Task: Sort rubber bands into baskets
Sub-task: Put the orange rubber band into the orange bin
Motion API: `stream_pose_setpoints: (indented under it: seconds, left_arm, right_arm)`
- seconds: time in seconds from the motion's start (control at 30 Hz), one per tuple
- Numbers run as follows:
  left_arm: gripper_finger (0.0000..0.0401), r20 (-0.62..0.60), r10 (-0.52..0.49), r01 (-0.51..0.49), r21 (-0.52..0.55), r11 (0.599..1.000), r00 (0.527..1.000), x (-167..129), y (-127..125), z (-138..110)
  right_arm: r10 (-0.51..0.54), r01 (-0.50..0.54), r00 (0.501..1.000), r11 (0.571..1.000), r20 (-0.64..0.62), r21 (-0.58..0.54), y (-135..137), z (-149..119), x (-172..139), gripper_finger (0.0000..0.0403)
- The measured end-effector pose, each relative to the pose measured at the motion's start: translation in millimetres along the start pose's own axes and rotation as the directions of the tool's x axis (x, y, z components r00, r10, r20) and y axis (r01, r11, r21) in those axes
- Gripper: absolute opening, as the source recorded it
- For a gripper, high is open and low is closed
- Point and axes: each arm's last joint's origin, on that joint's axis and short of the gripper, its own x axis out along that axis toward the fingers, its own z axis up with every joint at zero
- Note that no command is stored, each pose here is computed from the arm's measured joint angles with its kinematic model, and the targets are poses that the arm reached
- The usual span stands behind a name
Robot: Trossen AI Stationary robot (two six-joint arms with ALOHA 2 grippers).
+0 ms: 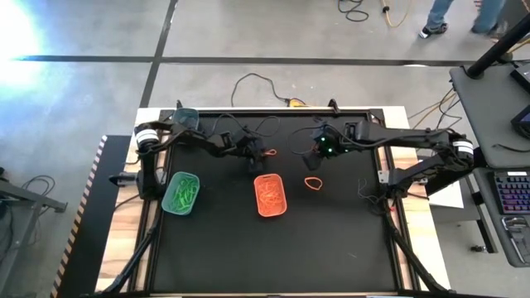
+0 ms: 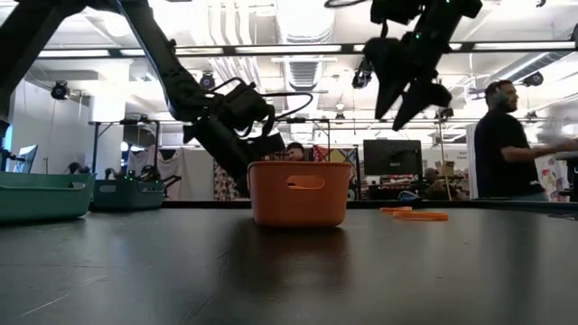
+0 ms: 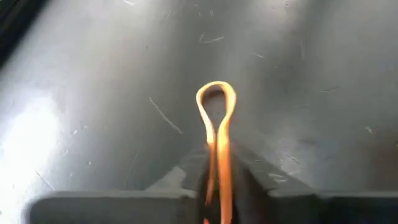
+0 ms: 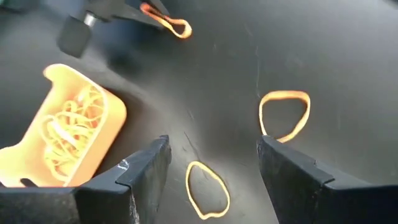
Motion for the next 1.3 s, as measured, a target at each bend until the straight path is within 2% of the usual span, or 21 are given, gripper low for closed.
stream_pose_setpoints:
  seconds: [0.1,0.27,0.33,0.4,0.53,0.67,0.77,0.9,1.0,1.13,1.2,1.3]
  left_arm:
    - [0.0009,-0.008,0.011,-0.012,-0.046,0.999,1.000,-2.0,-0.7,0.8]
    - [0.0004,-0.027,0.012,-0.016,-0.153,0.988,1.000,-14.5,3.6,13.2]
    - [0.0002,-0.070,-0.021,0.008,-0.181,0.984,0.997,-25.4,1.9,21.5]
    - [0.0001,-0.088,-0.094,0.075,-0.197,0.977,0.992,-38.9,-3.4,34.5]
    - [0.0000,-0.021,-0.275,0.268,-0.158,0.950,0.961,-73.8,-24.7,70.0]
    - [0.0000,-0.057,-0.335,0.322,-0.165,0.932,0.940,-94.0,-50.3,88.2]
    - [0.0000,-0.056,-0.405,0.388,-0.196,0.901,0.913,-106.1,-76.0,102.4]
    - [0.0000,-0.068,-0.457,0.440,-0.182,0.880,0.887,-101.0,-113.9,106.7]
    - [0.0000,-0.072,-0.454,0.434,-0.193,0.880,0.888,-95.4,-130.6,105.8]
    - [0.0000,-0.008,-0.370,0.360,-0.212,0.909,0.929,-87.9,-125.5,102.8]
    - [0.0000,-0.027,-0.317,0.307,-0.194,0.932,0.948,-83.8,-123.1,95.8]
    - [0.0000,-0.071,-0.305,0.292,-0.153,0.944,0.950,-77.1,-123.4,81.9]
  right_arm:
    - [0.010,-0.008,0.999,0.998,0.033,-0.062,3.3,6.1,-6.1,0.0230]
    - [-0.036,0.052,0.995,0.981,0.092,-0.188,4.1,11.6,-11.0,0.0230]
    - [-0.038,0.062,0.994,0.965,0.098,-0.256,3.9,11.9,-10.7,0.0230]
    - [-0.040,0.068,0.994,0.949,0.098,-0.308,3.7,11.3,-9.7,0.0230]
    - [-0.012,0.062,0.991,0.923,0.134,-0.379,4.7,11.7,-4.1,0.0231]
    - [-0.013,0.073,0.991,0.885,0.134,-0.459,2.7,8.0,4.4,0.0230]
    - [-0.033,0.082,0.994,0.864,0.107,-0.497,-1.3,1.8,13.5,0.0230]
    - [-0.035,0.082,0.994,0.861,0.102,-0.502,-6.4,-7.0,25.6,0.0230]
    - [-0.045,0.080,0.995,0.878,0.086,-0.471,-10.4,-13.7,32.6,0.0231]
    - [-0.031,0.049,0.998,0.890,0.046,-0.452,-13.8,-23.2,40.6,0.0231]
    - [-0.010,0.025,0.999,0.888,0.035,-0.460,-15.7,-27.7,45.6,0.0231]
    - [-0.015,0.026,1.000,0.880,0.028,-0.474,-21.1,-35.8,54.0,0.0231]
